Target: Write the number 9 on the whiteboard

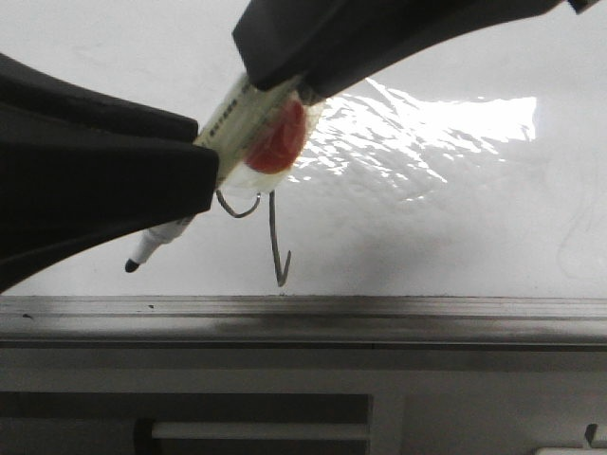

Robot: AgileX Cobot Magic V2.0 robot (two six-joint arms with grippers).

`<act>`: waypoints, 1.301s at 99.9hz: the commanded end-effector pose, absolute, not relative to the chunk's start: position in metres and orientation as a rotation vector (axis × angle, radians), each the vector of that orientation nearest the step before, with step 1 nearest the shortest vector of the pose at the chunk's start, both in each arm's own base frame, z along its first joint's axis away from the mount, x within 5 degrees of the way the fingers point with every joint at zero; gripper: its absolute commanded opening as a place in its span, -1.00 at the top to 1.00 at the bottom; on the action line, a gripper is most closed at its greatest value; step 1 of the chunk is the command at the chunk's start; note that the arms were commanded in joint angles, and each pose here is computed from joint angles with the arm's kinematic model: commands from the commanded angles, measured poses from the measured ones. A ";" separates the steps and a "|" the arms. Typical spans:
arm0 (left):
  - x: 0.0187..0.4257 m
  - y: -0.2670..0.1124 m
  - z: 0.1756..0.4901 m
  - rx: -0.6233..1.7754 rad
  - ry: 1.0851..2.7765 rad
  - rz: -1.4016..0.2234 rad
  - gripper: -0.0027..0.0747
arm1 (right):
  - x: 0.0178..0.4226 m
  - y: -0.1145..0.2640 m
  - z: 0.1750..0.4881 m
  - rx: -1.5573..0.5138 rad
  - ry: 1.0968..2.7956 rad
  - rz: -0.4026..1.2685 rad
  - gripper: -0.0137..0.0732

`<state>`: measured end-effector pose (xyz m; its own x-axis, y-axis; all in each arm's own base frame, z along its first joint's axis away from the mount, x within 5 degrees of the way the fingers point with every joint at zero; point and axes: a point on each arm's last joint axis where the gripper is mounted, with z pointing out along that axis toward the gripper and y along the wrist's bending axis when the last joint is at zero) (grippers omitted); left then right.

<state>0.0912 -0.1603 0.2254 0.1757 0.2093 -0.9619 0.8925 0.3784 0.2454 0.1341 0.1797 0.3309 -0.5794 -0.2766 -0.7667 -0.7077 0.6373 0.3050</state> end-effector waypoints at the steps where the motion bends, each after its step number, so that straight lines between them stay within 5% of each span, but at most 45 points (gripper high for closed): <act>1: 0.093 -0.164 0.240 1.040 1.277 -0.703 0.88 | 0.135 0.182 0.347 -0.702 2.076 0.861 0.80; 14: 0.093 -0.163 0.238 1.054 1.300 -0.691 0.83 | 0.134 0.182 0.347 -0.681 2.086 0.890 0.80; 36: 0.094 -0.163 0.237 1.047 1.313 -0.690 0.40 | 0.134 0.183 0.347 -0.670 2.091 0.908 0.80; 60: 0.094 -0.163 0.237 1.048 1.315 -0.689 0.42 | 0.133 0.183 0.348 -0.665 2.093 0.916 0.80; 80: 0.094 -0.163 0.238 1.045 1.310 -0.692 0.80 | 0.135 0.183 0.349 -0.658 2.076 0.915 0.77; 89: 0.094 -0.163 0.238 1.045 1.310 -0.692 0.99 | 0.135 0.183 0.350 -0.664 2.060 0.906 0.51; 109: 0.094 -0.163 0.240 1.011 1.309 -0.710 0.98 | 0.136 0.183 0.349 -0.681 2.050 0.880 -0.56; 130: 0.115 -0.150 0.240 0.577 1.560 -0.765 0.98 | 0.136 0.182 0.348 -0.691 2.058 0.873 -0.50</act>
